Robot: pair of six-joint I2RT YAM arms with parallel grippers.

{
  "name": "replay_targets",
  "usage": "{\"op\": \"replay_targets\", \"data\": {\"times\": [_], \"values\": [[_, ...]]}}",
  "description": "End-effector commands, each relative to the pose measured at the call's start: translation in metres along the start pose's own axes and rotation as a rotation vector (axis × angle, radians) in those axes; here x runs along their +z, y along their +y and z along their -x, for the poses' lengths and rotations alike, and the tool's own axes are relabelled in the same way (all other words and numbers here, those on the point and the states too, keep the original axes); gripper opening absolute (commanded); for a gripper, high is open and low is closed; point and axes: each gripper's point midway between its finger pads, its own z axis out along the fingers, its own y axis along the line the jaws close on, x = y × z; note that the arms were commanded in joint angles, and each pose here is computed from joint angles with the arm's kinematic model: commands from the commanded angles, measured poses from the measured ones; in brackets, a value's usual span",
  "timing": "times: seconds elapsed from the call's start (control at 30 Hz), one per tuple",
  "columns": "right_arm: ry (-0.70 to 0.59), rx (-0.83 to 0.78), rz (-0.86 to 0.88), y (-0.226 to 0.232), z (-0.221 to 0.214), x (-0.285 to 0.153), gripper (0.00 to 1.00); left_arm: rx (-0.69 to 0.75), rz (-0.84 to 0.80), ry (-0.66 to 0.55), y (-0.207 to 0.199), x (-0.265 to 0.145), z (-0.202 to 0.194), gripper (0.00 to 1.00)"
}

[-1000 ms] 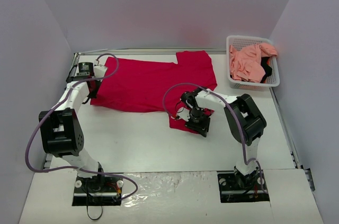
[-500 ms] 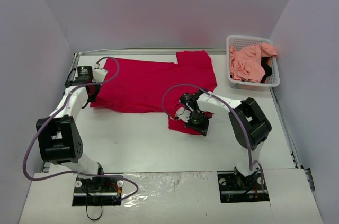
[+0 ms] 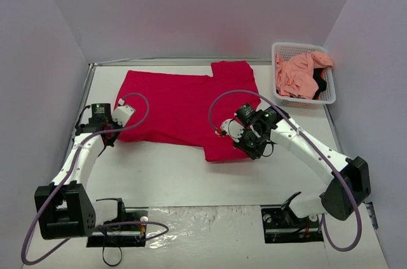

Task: Fold and stack the t-shirts
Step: Grap the side of the flattened tshirt closest away from the robot with both arms

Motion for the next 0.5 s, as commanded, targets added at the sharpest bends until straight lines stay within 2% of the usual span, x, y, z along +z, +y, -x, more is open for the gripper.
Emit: {"op": "replay_targets", "data": {"times": [0.0, 0.47], "values": [[0.039, 0.040, 0.012, 0.011, -0.026, -0.019, 0.00, 0.061, 0.003, -0.021, -0.007, -0.011, -0.010, 0.02], [-0.058, 0.058, -0.044, 0.001, -0.025, -0.048, 0.00, 0.099, 0.014, -0.030, -0.022, -0.016, -0.035, 0.02]]}}
